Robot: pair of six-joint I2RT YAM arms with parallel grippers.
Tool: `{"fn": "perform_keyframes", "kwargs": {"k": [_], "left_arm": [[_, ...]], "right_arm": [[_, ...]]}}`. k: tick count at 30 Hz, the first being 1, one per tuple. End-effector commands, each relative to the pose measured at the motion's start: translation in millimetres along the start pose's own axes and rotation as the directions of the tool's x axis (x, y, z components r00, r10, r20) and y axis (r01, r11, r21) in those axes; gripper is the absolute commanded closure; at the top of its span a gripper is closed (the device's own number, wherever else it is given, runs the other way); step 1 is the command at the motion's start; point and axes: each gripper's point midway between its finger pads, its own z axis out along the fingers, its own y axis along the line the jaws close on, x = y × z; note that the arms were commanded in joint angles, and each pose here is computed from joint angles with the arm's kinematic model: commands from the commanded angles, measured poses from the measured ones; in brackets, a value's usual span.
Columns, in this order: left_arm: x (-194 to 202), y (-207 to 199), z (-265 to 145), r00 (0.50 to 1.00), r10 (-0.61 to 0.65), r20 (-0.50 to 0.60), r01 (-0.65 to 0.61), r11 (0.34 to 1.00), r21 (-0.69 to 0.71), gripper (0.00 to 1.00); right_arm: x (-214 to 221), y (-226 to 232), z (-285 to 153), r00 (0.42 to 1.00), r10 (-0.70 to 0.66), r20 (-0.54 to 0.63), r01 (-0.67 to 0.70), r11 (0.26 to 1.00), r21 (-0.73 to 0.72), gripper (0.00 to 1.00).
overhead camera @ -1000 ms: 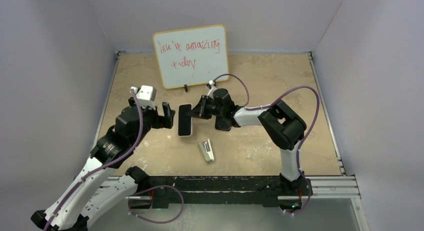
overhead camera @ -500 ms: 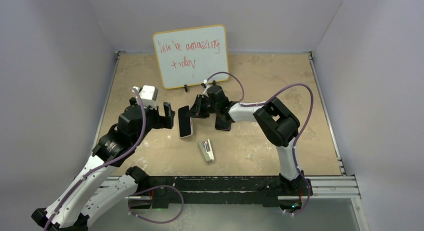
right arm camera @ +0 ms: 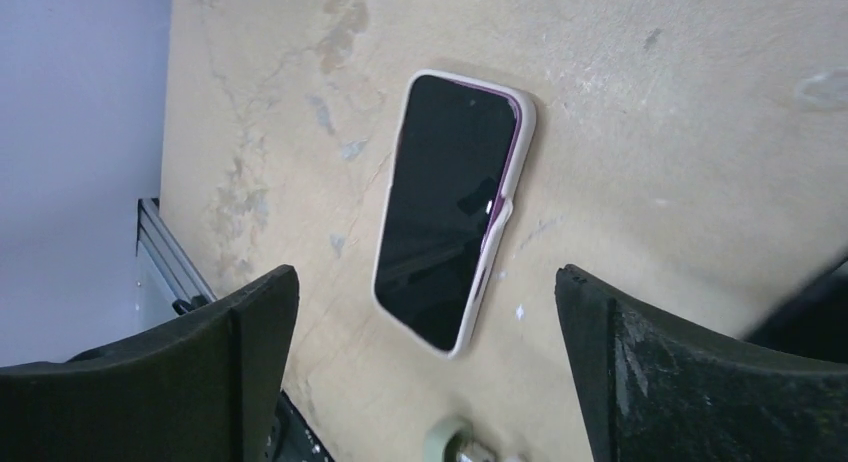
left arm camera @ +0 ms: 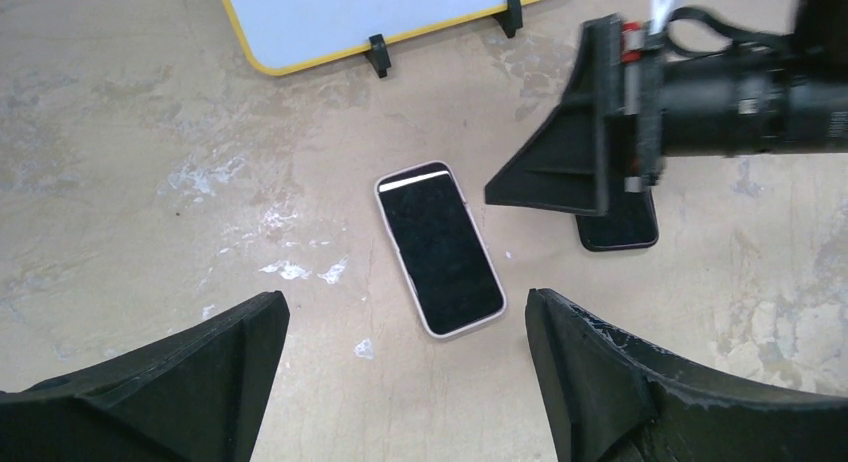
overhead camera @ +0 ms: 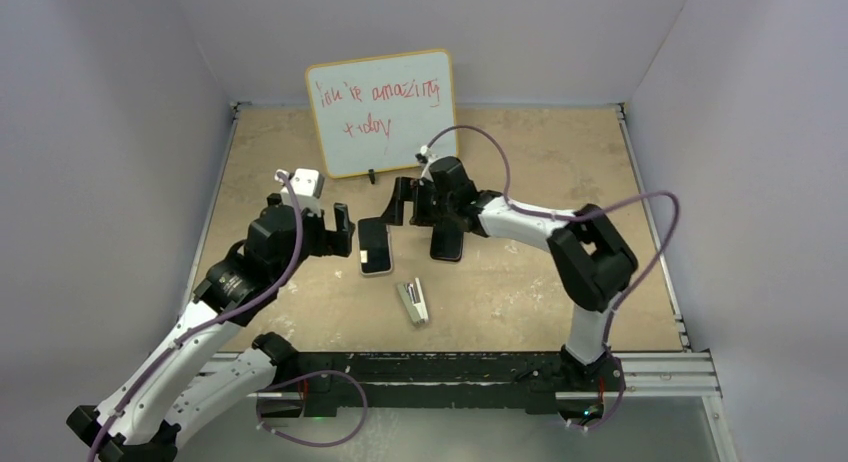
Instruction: Put the phone into the phone case
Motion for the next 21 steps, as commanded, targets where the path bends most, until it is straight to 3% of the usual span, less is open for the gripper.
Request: {"fn": "perform_keyframes", "kwargs": {"k": [1,11,21], "left_arm": [[-18,-14,0,0.997,-0.061,0.052,0.058,0.996,0.062,0.07],[-23,-45,3,0.994,-0.101,0.033,0.092,0.973,0.21,0.05],[-44,-69,-13,0.973,-0.198,0.119,0.142,0.92,0.365,0.04]], "right_arm": [[-8,1,-55,0.993,-0.101,0.062,0.094,0.991,0.096,0.01],[-10,-6,-184,0.944,-0.152,0.293,0.073,0.962,0.263,0.01],[-18,12,-281,0.83,-0.146,0.538,0.027,0.974,0.223,0.01]]}}
